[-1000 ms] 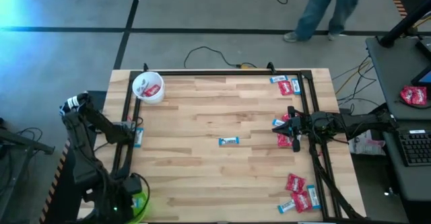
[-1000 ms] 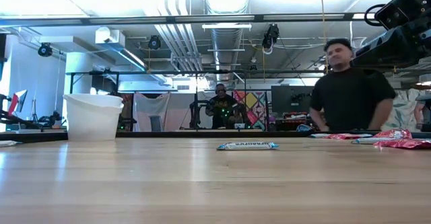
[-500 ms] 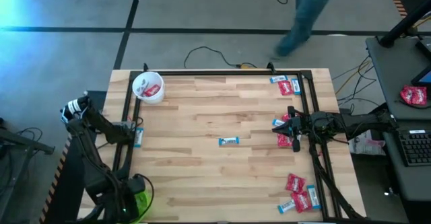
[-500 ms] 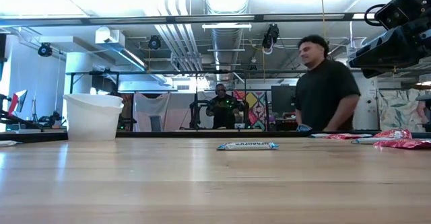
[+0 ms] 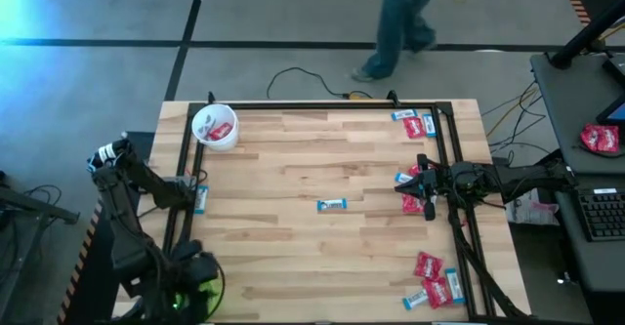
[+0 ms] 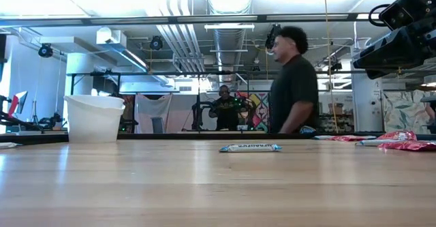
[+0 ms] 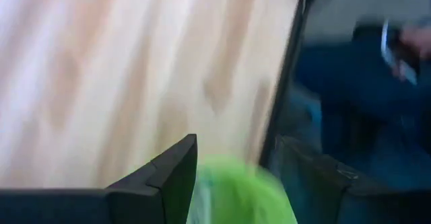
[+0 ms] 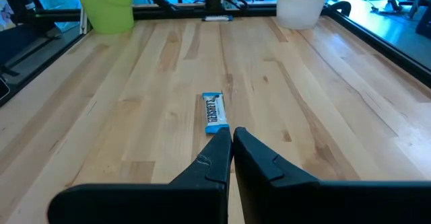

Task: Sort candy by brand, put in halloween buckets
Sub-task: Put the blue chocolate bar into the green bucket

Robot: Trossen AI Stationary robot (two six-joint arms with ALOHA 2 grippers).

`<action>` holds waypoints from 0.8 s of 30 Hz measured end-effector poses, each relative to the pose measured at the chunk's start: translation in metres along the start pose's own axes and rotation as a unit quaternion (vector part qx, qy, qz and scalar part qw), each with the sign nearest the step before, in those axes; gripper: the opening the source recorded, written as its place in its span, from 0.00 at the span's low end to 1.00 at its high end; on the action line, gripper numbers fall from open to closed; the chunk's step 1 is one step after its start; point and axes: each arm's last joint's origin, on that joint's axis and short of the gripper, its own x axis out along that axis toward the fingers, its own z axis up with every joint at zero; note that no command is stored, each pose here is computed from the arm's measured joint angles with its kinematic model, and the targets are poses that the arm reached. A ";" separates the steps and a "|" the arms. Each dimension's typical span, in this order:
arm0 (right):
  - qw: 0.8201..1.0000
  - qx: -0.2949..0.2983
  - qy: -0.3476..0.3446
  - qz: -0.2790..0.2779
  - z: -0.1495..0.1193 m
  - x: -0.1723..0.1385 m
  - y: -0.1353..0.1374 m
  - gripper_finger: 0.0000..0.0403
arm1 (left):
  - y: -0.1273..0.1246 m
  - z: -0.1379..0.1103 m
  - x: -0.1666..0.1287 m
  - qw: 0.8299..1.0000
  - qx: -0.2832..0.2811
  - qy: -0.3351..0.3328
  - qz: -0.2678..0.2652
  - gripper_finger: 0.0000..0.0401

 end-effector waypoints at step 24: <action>1.000 0.000 0.000 0.000 0.000 0.000 0.000 0.02 | 0.099 0.111 0.184 0.966 0.151 -0.209 0.007 0.40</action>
